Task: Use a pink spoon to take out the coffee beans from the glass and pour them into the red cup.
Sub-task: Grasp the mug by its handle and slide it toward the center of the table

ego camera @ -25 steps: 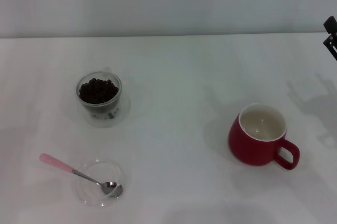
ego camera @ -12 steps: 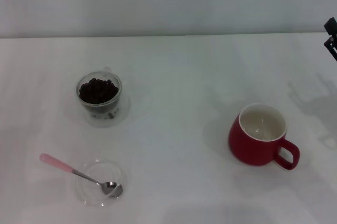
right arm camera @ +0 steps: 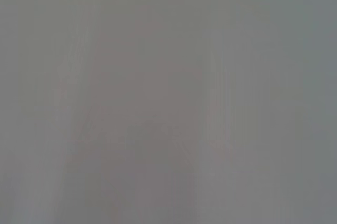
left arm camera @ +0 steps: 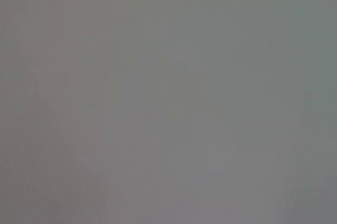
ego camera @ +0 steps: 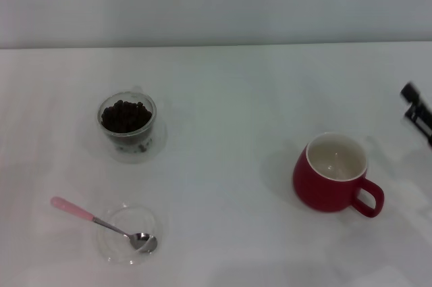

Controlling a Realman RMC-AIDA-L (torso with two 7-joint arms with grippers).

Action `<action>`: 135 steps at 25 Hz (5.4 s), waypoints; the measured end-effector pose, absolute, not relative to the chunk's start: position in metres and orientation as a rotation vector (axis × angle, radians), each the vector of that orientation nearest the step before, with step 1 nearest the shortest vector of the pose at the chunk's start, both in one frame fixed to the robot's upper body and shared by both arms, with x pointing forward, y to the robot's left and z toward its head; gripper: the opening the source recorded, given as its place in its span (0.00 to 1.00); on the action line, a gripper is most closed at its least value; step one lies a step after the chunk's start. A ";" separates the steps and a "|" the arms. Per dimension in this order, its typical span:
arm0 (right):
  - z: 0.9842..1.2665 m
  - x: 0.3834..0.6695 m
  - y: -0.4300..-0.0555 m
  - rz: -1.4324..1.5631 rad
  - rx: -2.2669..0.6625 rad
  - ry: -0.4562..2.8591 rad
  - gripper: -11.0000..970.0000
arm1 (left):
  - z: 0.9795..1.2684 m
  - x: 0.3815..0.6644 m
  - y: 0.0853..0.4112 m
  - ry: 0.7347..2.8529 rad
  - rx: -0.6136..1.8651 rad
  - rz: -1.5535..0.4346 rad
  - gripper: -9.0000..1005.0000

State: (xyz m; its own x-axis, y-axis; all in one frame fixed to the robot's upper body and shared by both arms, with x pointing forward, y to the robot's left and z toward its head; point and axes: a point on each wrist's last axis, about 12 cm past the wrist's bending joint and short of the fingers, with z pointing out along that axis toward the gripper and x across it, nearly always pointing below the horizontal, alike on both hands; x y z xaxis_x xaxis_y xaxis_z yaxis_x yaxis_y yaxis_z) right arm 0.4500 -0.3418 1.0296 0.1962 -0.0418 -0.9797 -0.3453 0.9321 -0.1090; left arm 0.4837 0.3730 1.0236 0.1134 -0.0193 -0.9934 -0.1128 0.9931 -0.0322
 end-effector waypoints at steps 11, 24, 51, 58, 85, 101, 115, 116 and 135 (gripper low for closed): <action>1.002 0.404 -0.340 0.301 -0.393 1.530 0.86 | 1.027 0.490 0.371 1.446 -0.100 0.060 0.89; 0.987 0.384 -0.333 0.391 -0.428 1.640 0.86 | 1.030 0.495 0.369 1.436 -0.092 0.053 0.89; 0.978 0.413 -0.346 0.183 -0.373 1.735 0.85 | 1.029 0.496 0.368 1.438 -0.094 0.052 0.89; 0.975 0.426 -0.339 0.184 -0.405 1.766 0.62 | 1.029 0.496 0.368 1.440 -0.100 0.053 0.89; 0.980 0.436 -0.321 0.239 -0.475 1.713 0.22 | 1.028 0.500 0.370 1.460 -0.111 0.061 0.89; 0.983 0.440 -0.278 0.419 -0.631 1.658 0.24 | 1.027 0.499 0.370 1.462 -0.112 0.060 0.89; 0.983 0.440 -0.253 0.488 -0.725 1.630 0.28 | 1.026 0.496 0.369 1.468 -0.111 0.059 0.89; 0.983 0.440 -0.253 0.490 -0.730 1.628 0.29 | 1.026 0.496 0.369 1.467 -0.111 0.059 0.89; 0.982 0.424 -0.275 0.496 -0.726 1.624 0.69 | 1.027 0.497 0.370 1.462 -0.108 0.060 0.89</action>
